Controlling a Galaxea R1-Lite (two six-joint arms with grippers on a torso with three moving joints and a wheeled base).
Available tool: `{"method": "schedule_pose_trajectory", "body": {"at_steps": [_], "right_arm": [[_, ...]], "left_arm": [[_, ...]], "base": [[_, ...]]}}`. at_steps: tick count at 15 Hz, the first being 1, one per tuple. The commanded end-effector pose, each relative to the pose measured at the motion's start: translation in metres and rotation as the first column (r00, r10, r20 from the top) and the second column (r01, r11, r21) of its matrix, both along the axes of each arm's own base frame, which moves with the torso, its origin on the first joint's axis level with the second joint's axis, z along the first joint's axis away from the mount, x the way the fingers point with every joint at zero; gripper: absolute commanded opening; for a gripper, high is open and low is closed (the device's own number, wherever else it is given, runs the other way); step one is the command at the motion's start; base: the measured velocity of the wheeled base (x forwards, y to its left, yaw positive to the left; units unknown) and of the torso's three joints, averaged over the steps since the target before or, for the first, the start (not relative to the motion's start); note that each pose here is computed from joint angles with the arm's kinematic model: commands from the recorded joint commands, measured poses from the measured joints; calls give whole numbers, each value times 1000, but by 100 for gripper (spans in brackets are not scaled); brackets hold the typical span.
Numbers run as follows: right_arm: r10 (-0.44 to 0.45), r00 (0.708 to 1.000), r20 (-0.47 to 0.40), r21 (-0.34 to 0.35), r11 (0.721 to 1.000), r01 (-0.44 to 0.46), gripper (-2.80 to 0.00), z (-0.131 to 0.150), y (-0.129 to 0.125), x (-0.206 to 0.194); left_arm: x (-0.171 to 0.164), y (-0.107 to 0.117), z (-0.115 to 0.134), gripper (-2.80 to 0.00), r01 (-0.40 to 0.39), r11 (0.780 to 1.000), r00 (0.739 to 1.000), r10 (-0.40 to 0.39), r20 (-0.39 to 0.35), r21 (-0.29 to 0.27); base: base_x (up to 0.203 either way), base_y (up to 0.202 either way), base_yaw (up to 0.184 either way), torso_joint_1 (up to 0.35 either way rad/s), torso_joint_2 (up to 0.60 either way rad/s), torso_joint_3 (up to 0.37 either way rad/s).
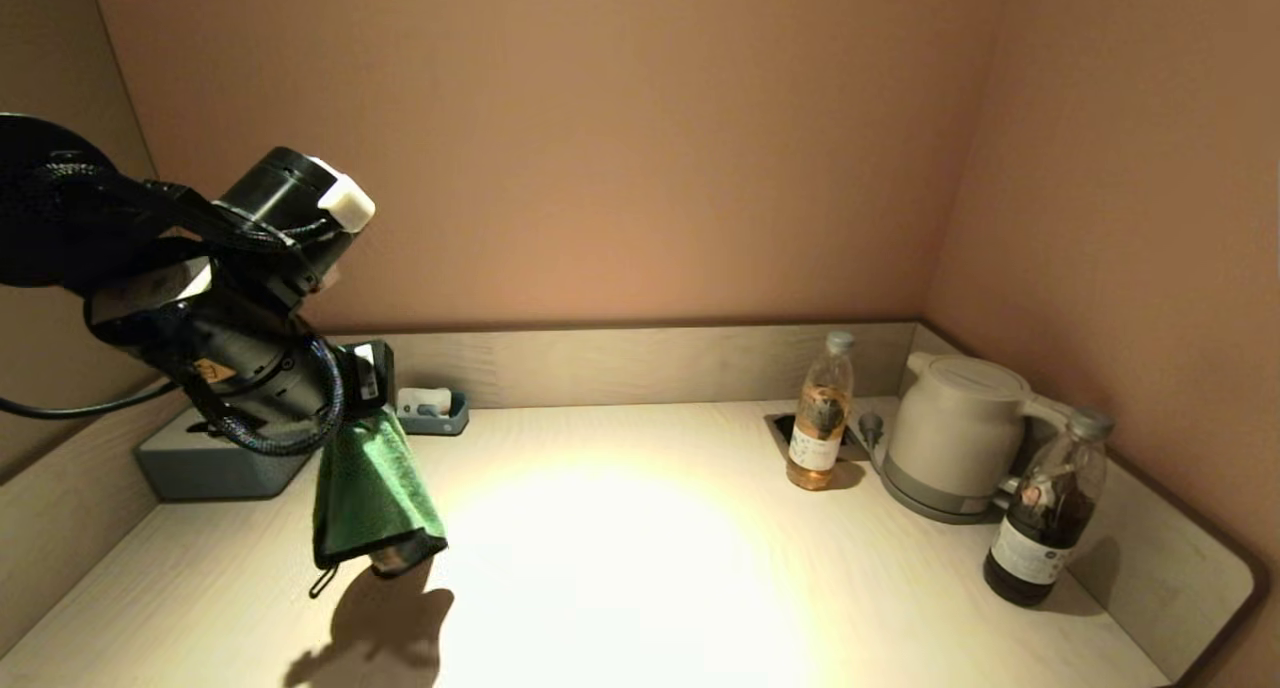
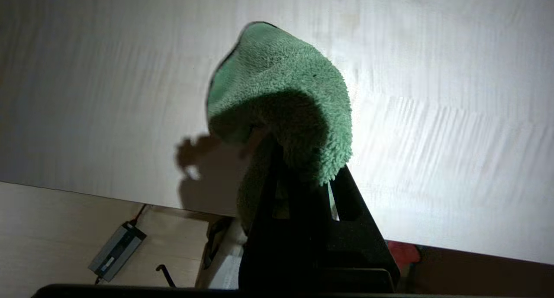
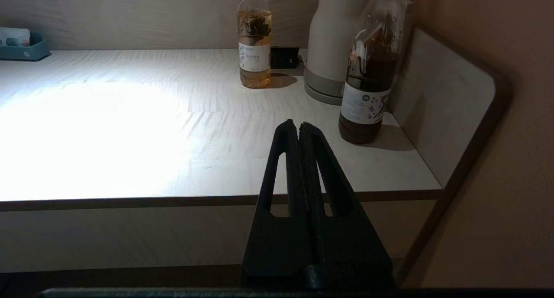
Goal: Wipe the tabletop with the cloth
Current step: Place the tablecloth
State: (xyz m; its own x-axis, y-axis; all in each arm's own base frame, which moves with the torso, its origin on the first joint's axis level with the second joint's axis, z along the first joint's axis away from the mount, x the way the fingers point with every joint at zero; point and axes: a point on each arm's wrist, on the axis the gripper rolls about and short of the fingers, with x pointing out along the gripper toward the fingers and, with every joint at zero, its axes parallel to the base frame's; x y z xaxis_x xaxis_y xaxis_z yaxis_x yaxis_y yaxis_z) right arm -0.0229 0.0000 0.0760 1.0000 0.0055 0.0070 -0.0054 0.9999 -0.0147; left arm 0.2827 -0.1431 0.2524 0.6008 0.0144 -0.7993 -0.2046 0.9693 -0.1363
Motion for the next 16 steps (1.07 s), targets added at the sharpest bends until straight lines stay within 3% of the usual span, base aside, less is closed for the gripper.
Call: {"method": "schedule_pose_trajectory", "body": {"at_steps": [1, 6, 10, 14, 16], "right_arm": [[-1, 1000, -1, -1, 1000, 1, -280, 0, 0, 0], [1, 1000, -1, -1, 1000, -1, -280, 0, 0, 0], [1, 1000, -1, -1, 1000, -1, -280, 0, 0, 0], [1, 1000, -1, -1, 1000, -1, -280, 0, 0, 0], [1, 1000, -1, -1, 1000, -1, -280, 0, 0, 0]], "left_arm": [[-7, 3, 6, -280, 26, 998, 1000, -27, -7, -55], [-16, 32, 18, -280, -21, 998, 1000, 22, 16, -61], [-36, 95, 39, -280, -150, 988, 985, 152, 83, -33], [-37, 145, 31, -280, -293, 956, 955, 292, 54, 25], [-30, 179, 19, -280, -386, 922, 922, 384, 41, 39]], "base": [[0, 0, 0, 0, 0, 0], [0, 0, 0, 0, 0, 0], [0, 0, 0, 0, 0, 0], [0, 0, 0, 0, 0, 0], [0, 0, 0, 0, 0, 0]]}}
